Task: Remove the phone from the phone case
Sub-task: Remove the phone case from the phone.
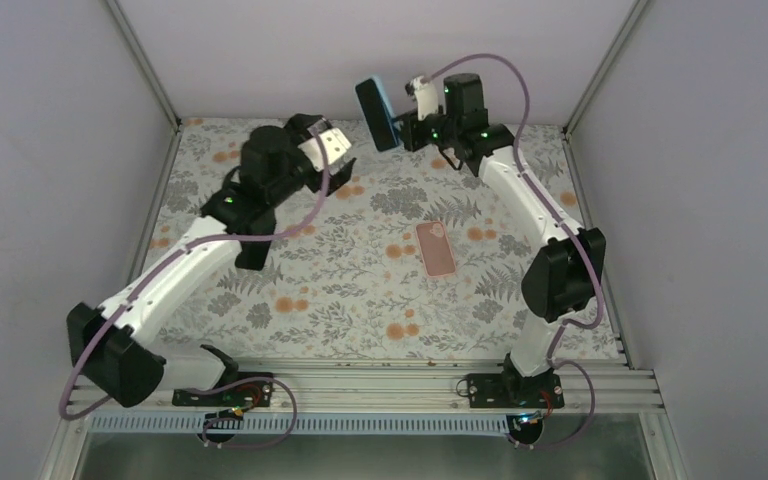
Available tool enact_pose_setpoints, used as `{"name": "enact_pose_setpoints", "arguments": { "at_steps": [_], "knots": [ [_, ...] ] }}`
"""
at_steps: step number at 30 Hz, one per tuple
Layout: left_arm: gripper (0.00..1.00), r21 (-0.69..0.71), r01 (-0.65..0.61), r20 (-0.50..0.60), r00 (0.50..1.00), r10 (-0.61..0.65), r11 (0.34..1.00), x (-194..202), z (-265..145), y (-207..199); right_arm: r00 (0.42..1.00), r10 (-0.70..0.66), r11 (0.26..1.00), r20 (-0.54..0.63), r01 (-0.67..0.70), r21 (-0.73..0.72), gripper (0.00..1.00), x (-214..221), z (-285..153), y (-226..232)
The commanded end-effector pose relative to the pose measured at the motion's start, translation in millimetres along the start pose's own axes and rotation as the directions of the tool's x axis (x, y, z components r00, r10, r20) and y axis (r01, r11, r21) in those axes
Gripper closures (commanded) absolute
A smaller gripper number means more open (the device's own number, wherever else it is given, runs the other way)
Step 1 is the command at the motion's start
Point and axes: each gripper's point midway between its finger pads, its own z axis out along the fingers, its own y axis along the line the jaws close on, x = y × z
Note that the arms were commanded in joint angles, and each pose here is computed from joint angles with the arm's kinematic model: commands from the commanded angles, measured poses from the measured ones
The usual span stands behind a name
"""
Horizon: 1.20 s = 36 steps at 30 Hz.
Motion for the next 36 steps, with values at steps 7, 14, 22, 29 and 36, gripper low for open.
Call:
{"name": "enact_pose_setpoints", "arguments": {
  "at_steps": [7,14,22,29,36],
  "knots": [
    [0.00,-0.233,0.142,0.120,0.986,-0.116,0.962,-22.5,56.4,5.1,0.974,-0.008,0.987,0.228,-0.030,0.161,0.97,-80.2,-10.7,6.0],
    [0.00,-0.200,0.193,0.165,0.973,-0.161,0.961,-33.3,77.9,2.7,0.973,-0.015,0.988,0.230,-0.021,0.150,0.97,-79.6,-7.6,12.1],
    [0.00,-0.130,0.174,0.135,0.978,-0.157,0.976,-23.1,92.0,-16.2,0.971,-0.016,0.990,0.237,-0.018,0.141,0.97,-84.5,-6.9,13.7],
    [0.00,-0.128,0.177,0.118,0.980,-0.162,0.976,-16.8,92.2,-18.4,0.972,-0.003,0.993,0.233,-0.025,0.115,0.97,-84.5,-4.3,16.9],
    [0.00,-0.132,0.162,0.083,0.985,-0.152,0.978,-6.9,103.5,-20.8,0.971,0.008,0.995,0.237,-0.031,0.092,0.97,-87.5,-6.3,21.7]
  ]
}}
